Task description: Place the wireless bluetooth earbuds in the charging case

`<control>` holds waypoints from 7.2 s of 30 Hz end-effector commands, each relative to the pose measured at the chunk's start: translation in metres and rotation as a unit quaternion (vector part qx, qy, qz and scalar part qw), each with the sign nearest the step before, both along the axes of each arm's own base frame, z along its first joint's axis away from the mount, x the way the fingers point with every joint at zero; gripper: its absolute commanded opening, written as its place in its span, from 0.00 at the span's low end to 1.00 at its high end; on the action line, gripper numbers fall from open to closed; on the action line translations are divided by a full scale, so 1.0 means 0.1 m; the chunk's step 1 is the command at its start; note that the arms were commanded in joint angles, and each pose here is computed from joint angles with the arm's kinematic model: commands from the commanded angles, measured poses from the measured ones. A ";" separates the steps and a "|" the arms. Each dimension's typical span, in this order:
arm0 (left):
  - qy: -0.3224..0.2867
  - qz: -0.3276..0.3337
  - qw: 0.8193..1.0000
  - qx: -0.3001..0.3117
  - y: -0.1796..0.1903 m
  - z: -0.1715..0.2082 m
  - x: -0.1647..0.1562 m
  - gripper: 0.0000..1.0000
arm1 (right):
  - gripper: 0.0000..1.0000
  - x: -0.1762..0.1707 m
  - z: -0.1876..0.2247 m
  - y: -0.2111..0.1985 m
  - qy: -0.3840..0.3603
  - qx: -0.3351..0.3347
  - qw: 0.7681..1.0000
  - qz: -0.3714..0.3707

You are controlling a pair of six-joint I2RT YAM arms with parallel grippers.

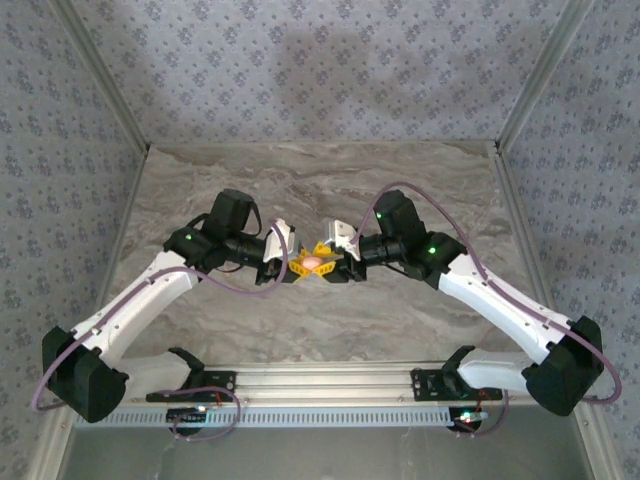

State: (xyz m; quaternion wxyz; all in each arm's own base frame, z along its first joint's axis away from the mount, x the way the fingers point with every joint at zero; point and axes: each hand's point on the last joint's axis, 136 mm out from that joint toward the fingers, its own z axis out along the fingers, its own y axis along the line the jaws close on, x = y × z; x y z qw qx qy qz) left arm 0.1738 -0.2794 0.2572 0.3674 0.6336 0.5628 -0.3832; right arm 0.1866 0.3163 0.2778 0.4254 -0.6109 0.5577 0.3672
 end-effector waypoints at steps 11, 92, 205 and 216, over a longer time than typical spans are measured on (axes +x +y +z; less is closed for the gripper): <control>-0.008 -0.020 1.000 -0.011 0.02 0.11 -0.13 0.19 | 0.44 0.29 0.21 -0.19 -0.030 0.013 0.996 -0.088; 0.167 0.619 0.762 -0.090 2.41 -0.62 1.84 0.14 | 0.44 1.36 -2.34 1.41 -0.029 -0.317 0.943 0.102; 0.134 0.527 0.839 -0.037 1.55 -0.42 1.64 0.14 | 0.37 0.73 -2.61 -0.65 0.392 -0.515 0.646 -0.405; 0.137 0.526 0.839 -0.036 1.55 -0.43 1.65 0.14 | 0.36 0.69 -2.72 -0.71 0.380 -0.533 0.636 -0.410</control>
